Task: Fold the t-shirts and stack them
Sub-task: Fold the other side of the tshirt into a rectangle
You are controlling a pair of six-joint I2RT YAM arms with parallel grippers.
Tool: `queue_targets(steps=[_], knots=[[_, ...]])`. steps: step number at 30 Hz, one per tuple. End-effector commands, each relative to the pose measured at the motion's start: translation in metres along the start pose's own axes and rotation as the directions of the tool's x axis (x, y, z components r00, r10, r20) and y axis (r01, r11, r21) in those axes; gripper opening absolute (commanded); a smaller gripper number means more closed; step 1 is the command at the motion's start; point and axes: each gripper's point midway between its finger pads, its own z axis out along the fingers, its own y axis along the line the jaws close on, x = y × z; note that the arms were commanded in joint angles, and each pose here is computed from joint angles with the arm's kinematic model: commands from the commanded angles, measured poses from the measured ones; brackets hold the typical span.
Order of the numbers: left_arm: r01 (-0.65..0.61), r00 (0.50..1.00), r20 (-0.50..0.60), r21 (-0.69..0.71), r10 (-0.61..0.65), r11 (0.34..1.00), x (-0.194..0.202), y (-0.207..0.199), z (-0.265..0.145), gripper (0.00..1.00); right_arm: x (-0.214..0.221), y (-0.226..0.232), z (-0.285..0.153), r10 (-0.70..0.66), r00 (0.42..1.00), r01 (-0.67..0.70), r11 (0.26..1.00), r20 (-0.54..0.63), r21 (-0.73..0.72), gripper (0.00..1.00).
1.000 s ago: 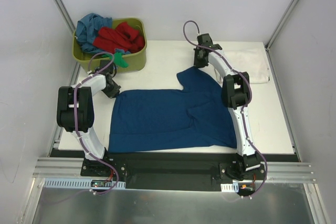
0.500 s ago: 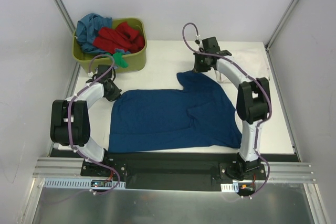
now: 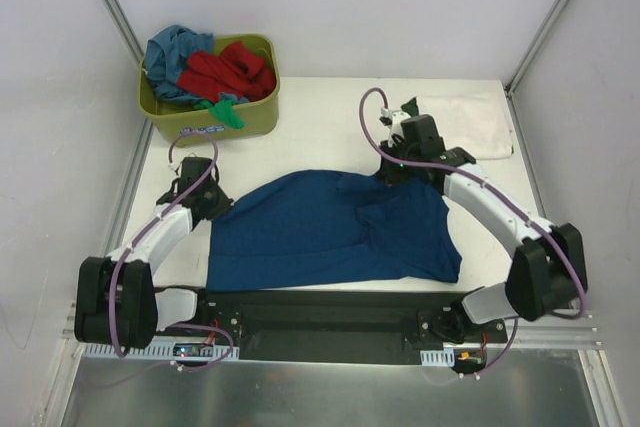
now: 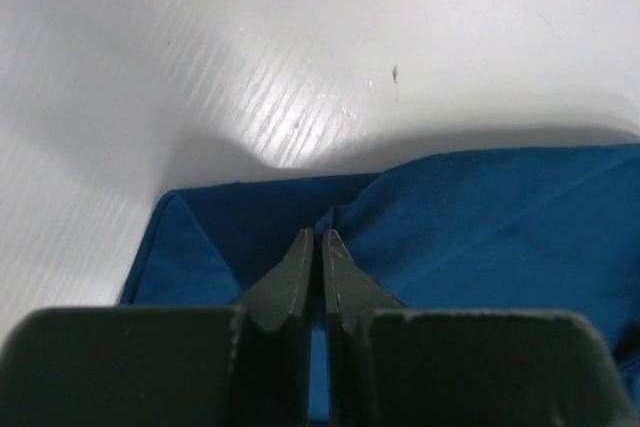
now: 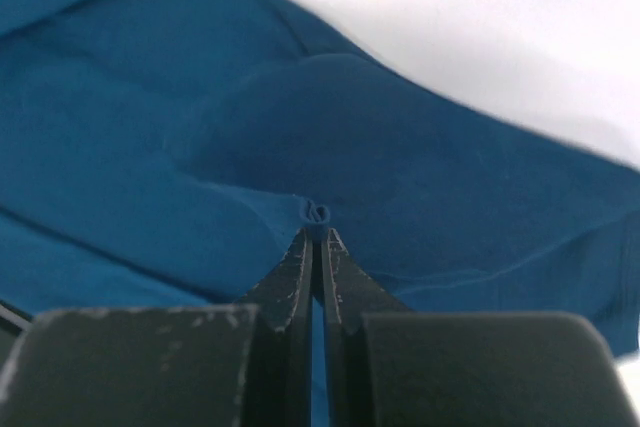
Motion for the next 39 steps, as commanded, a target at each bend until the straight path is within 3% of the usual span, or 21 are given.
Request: queue_targets(steps=[1,5,15,24,30,39], knots=[[-0.026,0.998,0.054,0.048,0.024,0.999,0.004,0.003,-0.011,0.00,0.013,-0.010,-0.038,0.036,0.998,-0.041,0.996,0.059,0.085,0.01],[-0.025,0.996,0.082,0.049,0.021,0.998,0.006,0.009,-0.016,0.00,0.043,-0.028,-0.055,0.074,0.997,-0.077,0.979,0.026,0.187,0.01],[0.014,0.987,0.160,0.049,-0.022,0.999,-0.002,0.014,-0.027,0.00,0.054,-0.057,-0.107,0.090,0.994,-0.104,0.922,0.055,0.373,0.01],[0.030,0.962,0.271,0.046,-0.041,0.999,-0.023,0.016,-0.051,0.00,0.056,-0.065,-0.109,0.129,0.991,-0.131,0.916,0.032,0.378,0.01],[0.004,0.961,0.274,0.081,-0.026,0.997,-0.033,0.001,-0.061,0.00,0.033,-0.057,-0.116,0.104,0.994,-0.112,0.934,0.042,0.338,0.01],[0.030,0.971,0.236,0.073,-0.047,0.997,-0.010,0.017,-0.055,0.01,0.057,-0.060,-0.131,0.124,0.992,-0.119,0.924,0.008,0.364,0.01]])
